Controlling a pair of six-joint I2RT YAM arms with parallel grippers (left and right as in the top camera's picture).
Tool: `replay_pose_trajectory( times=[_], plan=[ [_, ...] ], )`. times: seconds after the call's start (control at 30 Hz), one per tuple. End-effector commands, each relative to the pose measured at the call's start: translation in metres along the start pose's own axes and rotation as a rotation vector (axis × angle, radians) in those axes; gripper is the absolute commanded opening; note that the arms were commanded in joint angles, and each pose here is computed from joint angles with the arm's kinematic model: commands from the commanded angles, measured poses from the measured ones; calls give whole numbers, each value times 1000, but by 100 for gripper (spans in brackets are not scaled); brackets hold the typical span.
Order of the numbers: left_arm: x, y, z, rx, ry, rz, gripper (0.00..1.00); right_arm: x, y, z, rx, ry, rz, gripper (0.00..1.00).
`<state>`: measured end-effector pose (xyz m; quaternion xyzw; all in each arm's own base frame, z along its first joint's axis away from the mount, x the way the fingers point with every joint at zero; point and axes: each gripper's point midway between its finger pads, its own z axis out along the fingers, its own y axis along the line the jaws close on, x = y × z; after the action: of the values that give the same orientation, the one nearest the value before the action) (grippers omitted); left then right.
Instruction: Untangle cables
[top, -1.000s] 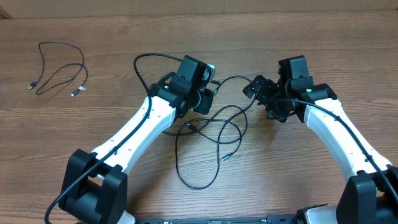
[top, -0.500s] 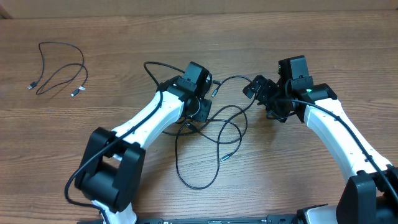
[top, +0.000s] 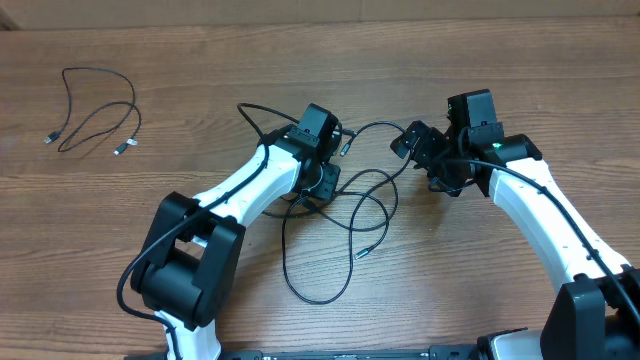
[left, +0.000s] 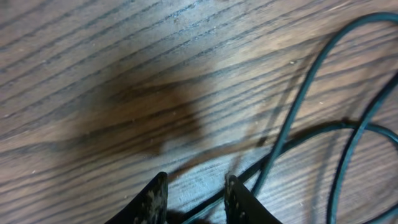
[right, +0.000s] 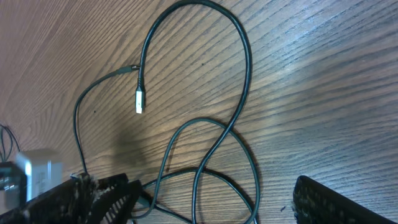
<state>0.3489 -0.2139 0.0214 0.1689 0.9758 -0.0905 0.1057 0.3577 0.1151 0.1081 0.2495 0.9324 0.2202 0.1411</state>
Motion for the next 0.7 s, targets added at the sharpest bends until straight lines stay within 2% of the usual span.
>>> replay_pose_trajectory(
  times=[0.0,0.23,0.43,0.5,0.63,0.67],
  plan=[
    [0,4,11,-11,14,-8,32,-3,3,-6,-9,-24,-7,100],
    [1,5,11,-12,19,-9,33,-3,3,-6,-9,-24,-6,100],
    [3,5,11,-13,28,-9,30,-3,3,-6,-9,-24,-7,100],
    [1,4,10,-11,22,-9,26,-3,3,-6,-9,-24,-6,100],
    [-5,2,5,-6,11,-8,6,-3,3,-6,-9,-24,-6,100],
    [-6,2,4,-6,10,-8,4,-3,3,-6,-9,-24,-7,100]
  ],
)
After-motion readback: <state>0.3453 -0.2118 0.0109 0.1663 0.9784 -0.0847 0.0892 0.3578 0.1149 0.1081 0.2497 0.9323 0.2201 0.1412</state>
